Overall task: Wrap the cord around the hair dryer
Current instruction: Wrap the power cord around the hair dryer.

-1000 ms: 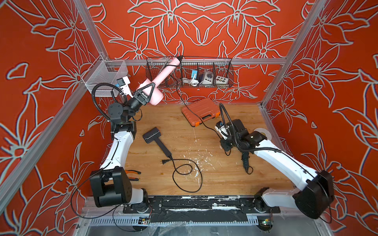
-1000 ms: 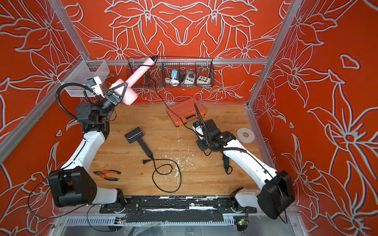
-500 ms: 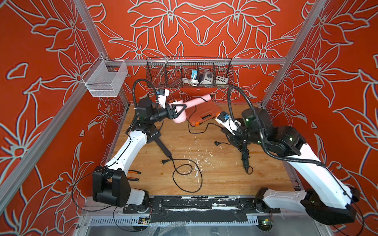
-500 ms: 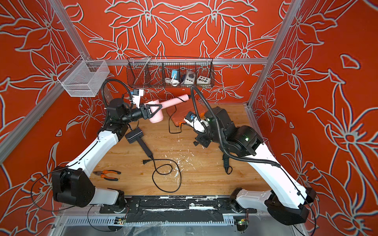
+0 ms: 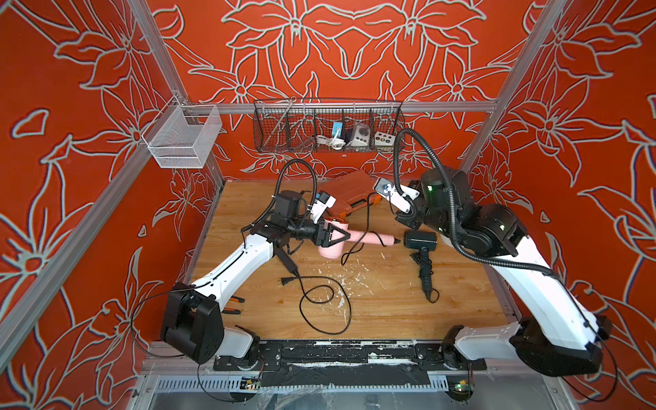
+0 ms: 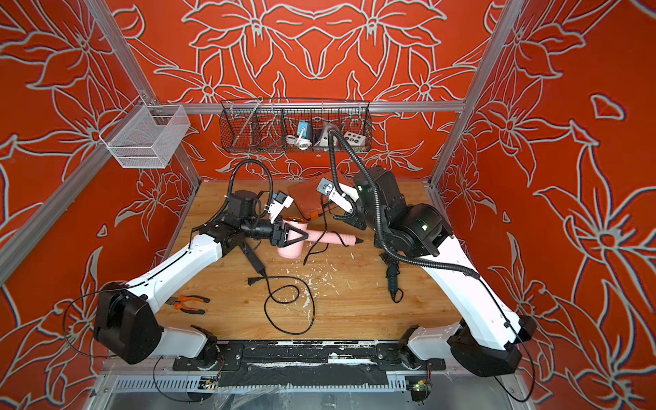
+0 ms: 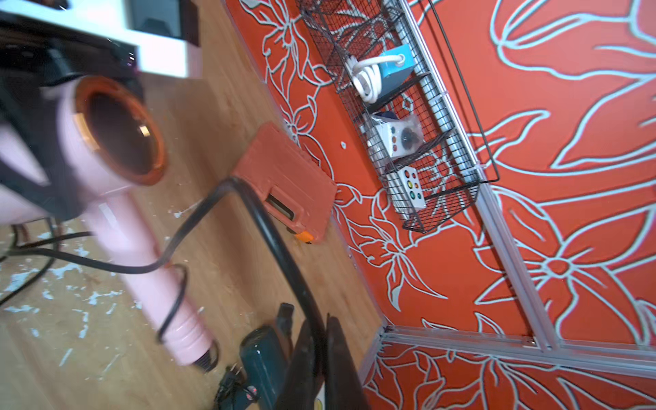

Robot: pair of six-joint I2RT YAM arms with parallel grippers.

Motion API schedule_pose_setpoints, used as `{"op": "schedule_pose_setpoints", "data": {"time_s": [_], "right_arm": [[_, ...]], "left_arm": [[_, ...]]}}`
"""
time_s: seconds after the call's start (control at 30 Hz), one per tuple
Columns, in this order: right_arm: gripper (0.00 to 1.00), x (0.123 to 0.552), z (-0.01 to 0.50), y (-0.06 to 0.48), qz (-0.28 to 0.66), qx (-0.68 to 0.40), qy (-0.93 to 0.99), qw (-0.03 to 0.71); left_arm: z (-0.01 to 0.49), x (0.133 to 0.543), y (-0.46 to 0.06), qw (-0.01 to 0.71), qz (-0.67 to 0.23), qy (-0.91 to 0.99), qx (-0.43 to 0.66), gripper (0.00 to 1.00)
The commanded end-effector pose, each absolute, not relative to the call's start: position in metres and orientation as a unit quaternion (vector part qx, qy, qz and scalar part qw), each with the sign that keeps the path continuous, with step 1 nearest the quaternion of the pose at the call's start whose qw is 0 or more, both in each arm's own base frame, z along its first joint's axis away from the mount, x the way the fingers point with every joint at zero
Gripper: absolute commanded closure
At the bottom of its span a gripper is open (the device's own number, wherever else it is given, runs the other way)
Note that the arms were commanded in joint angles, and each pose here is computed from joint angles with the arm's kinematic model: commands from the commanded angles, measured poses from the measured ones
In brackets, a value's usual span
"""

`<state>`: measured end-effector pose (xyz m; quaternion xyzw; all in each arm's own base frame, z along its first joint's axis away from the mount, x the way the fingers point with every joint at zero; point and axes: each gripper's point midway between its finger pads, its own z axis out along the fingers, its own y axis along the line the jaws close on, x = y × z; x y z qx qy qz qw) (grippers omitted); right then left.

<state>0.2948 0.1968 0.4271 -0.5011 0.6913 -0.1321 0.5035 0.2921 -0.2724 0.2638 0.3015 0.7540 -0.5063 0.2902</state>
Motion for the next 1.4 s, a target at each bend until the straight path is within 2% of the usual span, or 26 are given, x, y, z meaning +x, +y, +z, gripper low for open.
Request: {"op": "schedule_pose_setpoints", "data": {"time_s": [0.0,0.13,0.37,0.53,0.73,1.07,1.37], "right_arm": [[1.0,0.315,0.451,0.187,-0.157,-0.492,0.672,0.531],[1.0,0.342,0.425,0.176,-0.114,-0.469,0.708,0.515],[1.0,0.358,0.343,0.184,0.071,-0.424,0.757,0.493],[1.0,0.358,0.303,0.189,0.15,-0.382,0.778,0.475],[1.0,0.361,0.266,0.183,0.237,-0.302,0.799,0.463],[1.0,0.343,0.199,0.184,0.281,-0.25,0.84,0.39],[1.0,0.313,0.117,0.151,0.178,-0.222,0.919,0.274]], "left_arm": [[0.289,0.264,-0.288,0.271,-0.554,0.699,0.363,1.0],[0.323,0.243,-0.291,0.268,-0.612,0.642,0.376,1.0],[0.394,0.223,-0.286,0.32,-0.647,0.564,0.401,1.0],[0.428,0.222,-0.281,0.355,-0.646,0.537,0.411,1.0],[0.461,0.24,-0.268,0.403,-0.641,0.522,0.393,1.0],[0.505,0.303,-0.212,0.526,-0.621,0.512,0.274,1.0],[0.516,0.321,-0.181,0.584,-0.567,0.53,0.236,1.0]]}}
